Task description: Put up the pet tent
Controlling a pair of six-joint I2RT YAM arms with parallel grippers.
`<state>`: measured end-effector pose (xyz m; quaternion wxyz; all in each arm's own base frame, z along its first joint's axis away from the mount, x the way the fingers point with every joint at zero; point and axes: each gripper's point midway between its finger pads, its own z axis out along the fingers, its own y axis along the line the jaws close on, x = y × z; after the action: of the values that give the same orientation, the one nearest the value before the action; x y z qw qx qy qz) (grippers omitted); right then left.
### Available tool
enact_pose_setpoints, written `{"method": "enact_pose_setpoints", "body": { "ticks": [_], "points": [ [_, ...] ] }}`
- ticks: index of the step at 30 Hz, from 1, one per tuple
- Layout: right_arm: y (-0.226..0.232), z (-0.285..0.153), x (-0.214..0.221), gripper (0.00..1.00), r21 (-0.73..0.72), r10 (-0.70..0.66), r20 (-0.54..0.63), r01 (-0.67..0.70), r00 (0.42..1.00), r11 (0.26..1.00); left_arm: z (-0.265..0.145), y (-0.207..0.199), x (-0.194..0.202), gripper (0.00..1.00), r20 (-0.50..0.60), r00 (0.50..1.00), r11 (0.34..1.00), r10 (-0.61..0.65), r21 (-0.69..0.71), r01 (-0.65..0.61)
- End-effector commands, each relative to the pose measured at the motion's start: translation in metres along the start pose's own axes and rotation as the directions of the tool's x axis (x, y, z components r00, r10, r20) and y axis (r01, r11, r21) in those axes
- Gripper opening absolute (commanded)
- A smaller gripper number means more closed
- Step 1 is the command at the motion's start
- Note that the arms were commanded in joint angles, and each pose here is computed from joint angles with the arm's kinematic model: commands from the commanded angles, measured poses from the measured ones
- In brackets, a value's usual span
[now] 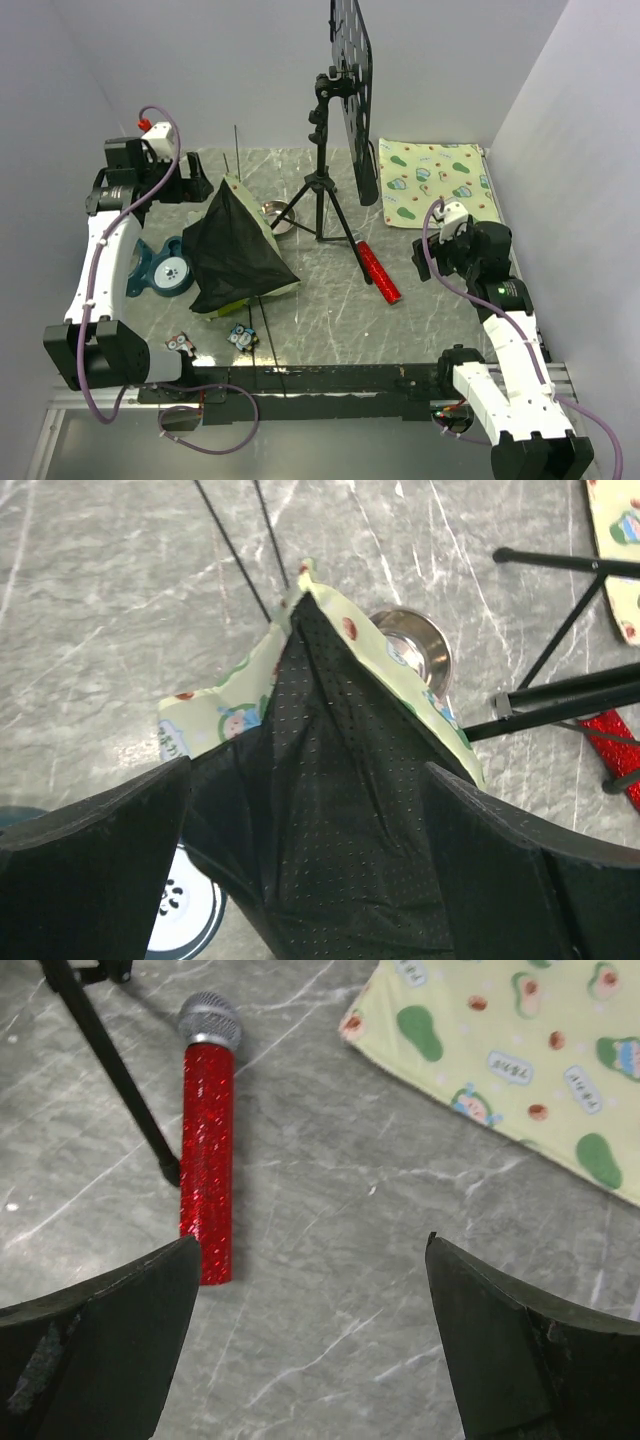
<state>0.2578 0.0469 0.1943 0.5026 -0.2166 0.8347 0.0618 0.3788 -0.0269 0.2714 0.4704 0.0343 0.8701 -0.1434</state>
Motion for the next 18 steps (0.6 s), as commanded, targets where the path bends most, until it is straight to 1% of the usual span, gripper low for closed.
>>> {"method": "enact_pose_setpoints", "body": {
  "ticks": [1, 4, 8, 10, 12, 15, 16, 18],
  "points": [
    [0.014, -0.011, -0.006, 1.0, -0.061, -0.009, 0.014, 0.01, 1.0, 0.998, -0.002, -0.02, -0.02, 1.0, 0.054, 0.991, 0.989, 0.121, 0.077, -0.125],
    [0.024, -0.017, -0.001, 1.0, -0.094, -0.055, -0.002, 0.054, 0.998, 0.994, 0.002, -0.047, -0.014, 1.0, 0.073, 0.966, 0.93, 0.249, 0.262, -0.259],
    [0.032, -0.02, 0.015, 1.0, -0.12, -0.133, -0.05, 0.127, 0.99, 0.985, 0.019, -0.075, -0.006, 1.0, 0.109, 0.932, 0.843, 0.346, 0.401, -0.359],
    [0.034, -0.022, 0.024, 1.0, -0.136, -0.166, -0.078, 0.155, 0.983, 0.979, 0.026, -0.096, 0.0, 1.0, 0.14, 0.908, 0.772, 0.396, 0.485, -0.411],
    [0.037, -0.026, 0.034, 1.0, -0.155, -0.213, -0.103, 0.196, 0.972, 0.968, 0.033, -0.113, 0.004, 1.0, 0.186, 0.88, 0.704, 0.438, 0.538, -0.464],
    [0.042, -0.034, 0.046, 1.0, -0.196, -0.304, -0.119, 0.278, 0.945, 0.94, 0.048, -0.133, -0.002, 1.0, 0.267, 0.841, 0.633, 0.47, 0.563, -0.532],
    [0.043, -0.037, 0.049, 1.0, -0.203, -0.324, -0.123, 0.295, 0.938, 0.933, 0.05, -0.139, -0.003, 1.0, 0.3, 0.827, 0.593, 0.476, 0.585, -0.553],
    [0.042, -0.043, 0.053, 1.0, -0.215, -0.343, -0.147, 0.308, 0.928, 0.927, 0.051, -0.155, -0.004, 1.0, 0.345, 0.816, 0.518, 0.464, 0.642, -0.566]
  ]
}}
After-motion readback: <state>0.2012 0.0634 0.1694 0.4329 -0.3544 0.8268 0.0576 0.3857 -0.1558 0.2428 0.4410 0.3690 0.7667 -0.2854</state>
